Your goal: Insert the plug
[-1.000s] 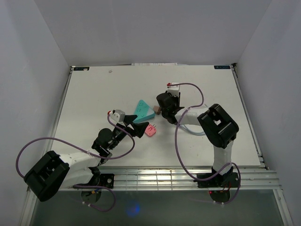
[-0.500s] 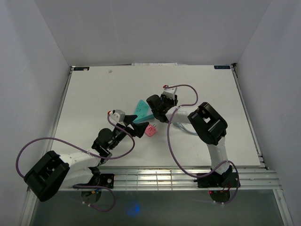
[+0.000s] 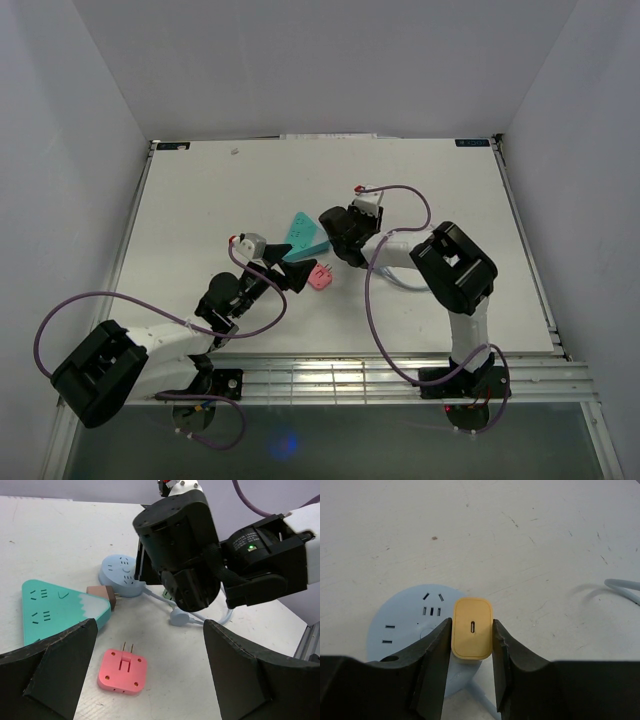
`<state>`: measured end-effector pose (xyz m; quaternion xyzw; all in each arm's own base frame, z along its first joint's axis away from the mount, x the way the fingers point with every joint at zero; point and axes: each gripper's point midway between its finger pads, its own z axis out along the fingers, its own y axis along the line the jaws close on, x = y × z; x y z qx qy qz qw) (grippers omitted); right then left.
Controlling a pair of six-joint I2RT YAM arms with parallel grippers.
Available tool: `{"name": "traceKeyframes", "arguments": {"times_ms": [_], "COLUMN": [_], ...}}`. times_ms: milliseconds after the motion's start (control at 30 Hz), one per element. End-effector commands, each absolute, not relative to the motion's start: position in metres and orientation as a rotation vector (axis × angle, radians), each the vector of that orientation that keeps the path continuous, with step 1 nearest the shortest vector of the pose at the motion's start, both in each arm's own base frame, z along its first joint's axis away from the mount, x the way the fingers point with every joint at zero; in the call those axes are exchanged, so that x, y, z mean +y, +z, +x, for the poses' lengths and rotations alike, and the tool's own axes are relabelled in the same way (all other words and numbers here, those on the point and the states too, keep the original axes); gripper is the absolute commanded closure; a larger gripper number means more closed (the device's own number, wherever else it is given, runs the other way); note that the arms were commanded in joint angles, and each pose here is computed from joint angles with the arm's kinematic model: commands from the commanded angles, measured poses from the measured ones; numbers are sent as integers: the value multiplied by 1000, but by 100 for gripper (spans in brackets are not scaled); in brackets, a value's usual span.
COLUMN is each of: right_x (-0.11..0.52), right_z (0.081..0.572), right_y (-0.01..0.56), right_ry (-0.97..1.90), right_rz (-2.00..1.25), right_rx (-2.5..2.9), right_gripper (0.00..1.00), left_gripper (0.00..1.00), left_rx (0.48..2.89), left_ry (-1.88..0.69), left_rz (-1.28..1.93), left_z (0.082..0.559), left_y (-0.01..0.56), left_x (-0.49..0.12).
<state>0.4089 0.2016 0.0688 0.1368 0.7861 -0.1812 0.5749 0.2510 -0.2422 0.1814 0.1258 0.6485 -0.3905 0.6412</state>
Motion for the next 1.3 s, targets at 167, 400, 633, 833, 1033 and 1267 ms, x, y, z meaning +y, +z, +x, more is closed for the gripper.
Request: {"name": "traceKeyframes", "arguments": {"times_ms": [167, 400, 633, 833, 1033, 1267], "right_x": [201, 224, 227, 228, 225, 218], "right_z": [371, 356, 353, 349, 341, 330], "right_y": [3, 16, 15, 36, 74, 99], "right_ry": [-386, -70, -74, -52, 16, 56], "right_rz": [-97, -262, -303, -307, -291, -266], "right_rx": [2111, 2014, 2023, 2015, 1980, 1974], "right_gripper": [92, 92, 43, 18, 6, 5], "left_gripper": [2, 2, 2, 2, 2, 2], "left_rx": [1461, 1468, 1467, 1476, 1510, 1584], "left_ry": [-890, -891, -890, -886, -885, -839], "left_rz": [298, 306, 303, 294, 284, 232], "left_z": [250, 250, 250, 252, 255, 266], "left_y": [185, 185, 187, 186, 183, 173], "left_x": [-242, -244, -243, -242, -245, -242]}}
